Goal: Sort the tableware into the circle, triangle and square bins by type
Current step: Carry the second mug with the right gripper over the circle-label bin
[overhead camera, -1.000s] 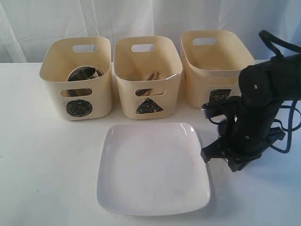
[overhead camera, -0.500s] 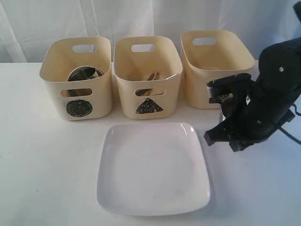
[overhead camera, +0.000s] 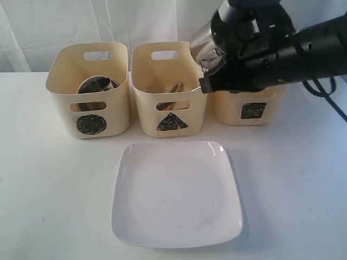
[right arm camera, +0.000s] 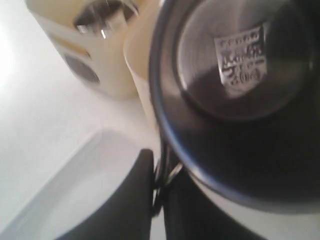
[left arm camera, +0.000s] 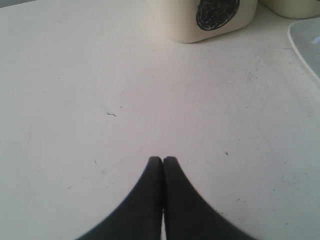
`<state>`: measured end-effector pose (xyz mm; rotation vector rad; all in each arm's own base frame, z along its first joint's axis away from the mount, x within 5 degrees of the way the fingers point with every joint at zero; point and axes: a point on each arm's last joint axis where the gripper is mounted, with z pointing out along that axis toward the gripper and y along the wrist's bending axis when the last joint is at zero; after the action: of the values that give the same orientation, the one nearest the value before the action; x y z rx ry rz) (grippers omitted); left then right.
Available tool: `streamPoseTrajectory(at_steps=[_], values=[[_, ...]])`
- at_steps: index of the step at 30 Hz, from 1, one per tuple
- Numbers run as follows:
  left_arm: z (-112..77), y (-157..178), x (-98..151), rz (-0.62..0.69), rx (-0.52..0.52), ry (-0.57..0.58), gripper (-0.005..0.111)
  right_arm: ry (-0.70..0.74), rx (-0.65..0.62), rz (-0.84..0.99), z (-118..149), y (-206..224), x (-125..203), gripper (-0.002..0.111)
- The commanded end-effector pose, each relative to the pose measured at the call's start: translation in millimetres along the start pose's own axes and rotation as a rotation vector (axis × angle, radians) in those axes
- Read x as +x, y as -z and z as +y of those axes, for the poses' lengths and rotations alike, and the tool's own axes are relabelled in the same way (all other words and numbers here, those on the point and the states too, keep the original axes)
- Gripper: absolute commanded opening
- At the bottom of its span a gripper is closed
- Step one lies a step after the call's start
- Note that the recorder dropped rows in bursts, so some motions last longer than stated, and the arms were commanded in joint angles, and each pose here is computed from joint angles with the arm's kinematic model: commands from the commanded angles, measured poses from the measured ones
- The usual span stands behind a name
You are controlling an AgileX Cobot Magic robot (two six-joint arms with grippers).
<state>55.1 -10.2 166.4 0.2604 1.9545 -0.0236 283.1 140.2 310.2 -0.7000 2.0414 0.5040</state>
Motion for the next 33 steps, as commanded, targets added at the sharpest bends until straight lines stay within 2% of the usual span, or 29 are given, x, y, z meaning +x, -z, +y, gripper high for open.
streamPoseTrajectory(at_steps=[1,6,12,18,22,33], values=[[-0.4,0,1,0.003,0.001,0.010,0.000,0.173,-0.036,-0.141,1,-18,-17,0.000],[-0.3,0,1,0.003,0.001,0.009,0.000,0.300,-0.101,-0.194,-2,-55,-22,0.000],[-0.3,0,1,0.003,0.001,0.009,0.000,0.459,-0.254,-0.292,-2,-99,-31,0.000],[-0.3,0,1,0.003,0.001,0.009,0.000,0.461,-0.301,-0.317,-10,-134,-38,0.000],[-0.3,0,1,0.003,0.001,0.009,0.000,0.474,-0.360,-0.353,-10,-147,-43,0.000],[0.1,0,2,0.004,-0.004,-0.002,0.000,0.490,-0.416,-0.351,-14,-176,-36,0.000]])
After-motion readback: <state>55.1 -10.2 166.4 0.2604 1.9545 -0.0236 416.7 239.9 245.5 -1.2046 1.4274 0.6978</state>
